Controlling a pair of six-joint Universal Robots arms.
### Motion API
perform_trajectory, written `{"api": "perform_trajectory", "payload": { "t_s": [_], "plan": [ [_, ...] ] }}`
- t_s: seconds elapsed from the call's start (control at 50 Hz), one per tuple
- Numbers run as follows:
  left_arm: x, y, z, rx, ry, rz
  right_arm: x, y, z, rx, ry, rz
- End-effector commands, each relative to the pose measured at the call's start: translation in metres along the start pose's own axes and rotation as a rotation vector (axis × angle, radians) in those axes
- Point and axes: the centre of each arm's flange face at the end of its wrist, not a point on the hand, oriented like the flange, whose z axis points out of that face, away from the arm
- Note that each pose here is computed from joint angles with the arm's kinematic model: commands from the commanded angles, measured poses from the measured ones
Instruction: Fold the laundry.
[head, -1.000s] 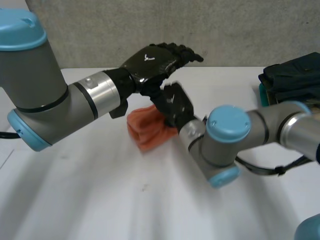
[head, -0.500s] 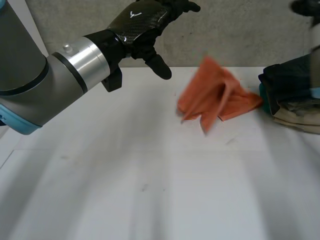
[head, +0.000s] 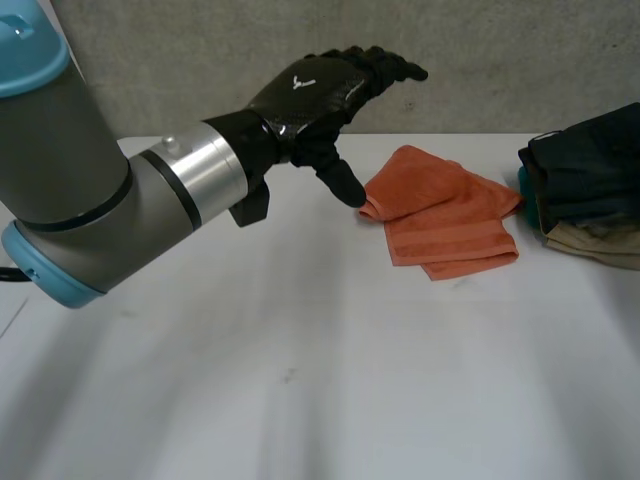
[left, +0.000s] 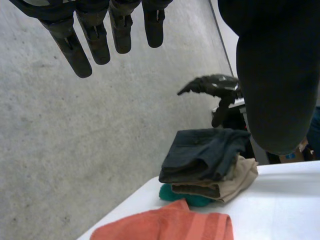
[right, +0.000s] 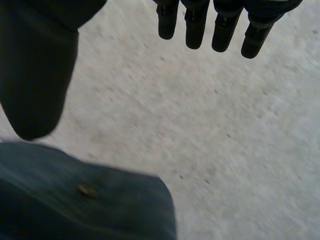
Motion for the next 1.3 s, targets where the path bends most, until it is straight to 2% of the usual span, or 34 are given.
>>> {"api": "perform_trajectory", "payload": {
  "t_s": [0.02, 0.22, 0.3, 0.38, 0.62, 0.78, 0.88, 1.04, 1.3],
  "plan": [
    [-0.001, 0.012, -0.004, -0.033, -0.032, -0.013, -0.06, -0.037, -0.035, -0.006, -0.124, 0.036],
    [-0.02, 0.017, -0.008, -0.045, -0.225, -0.017, -0.12, -0.051, -0.054, -0.116, -0.29, 0.04],
    [-0.026, 0.023, -0.013, -0.062, -0.3, -0.022, -0.159, -0.031, -0.052, -0.22, -0.395, 0.083],
    [-0.032, 0.024, -0.021, -0.071, -0.362, -0.022, -0.192, -0.021, -0.044, -0.25, -0.455, 0.104],
    [-0.039, 0.032, -0.038, -0.084, -0.412, -0.024, -0.266, 0.051, -0.022, -0.228, -0.495, 0.105],
    [-0.043, 0.035, -0.043, -0.076, -0.424, -0.017, -0.273, 0.055, 0.004, -0.153, -0.413, 0.07],
    [-0.051, 0.039, -0.046, -0.087, -0.447, -0.021, -0.276, 0.059, 0.006, -0.169, -0.417, 0.052],
    [-0.061, 0.043, -0.05, -0.099, -0.451, -0.029, -0.281, 0.067, 0.003, -0.138, -0.454, -0.171],
    [-0.065, 0.05, -0.053, -0.093, -0.447, -0.026, -0.302, 0.069, -0.014, -0.091, -0.572, -0.325]
  ]
}}
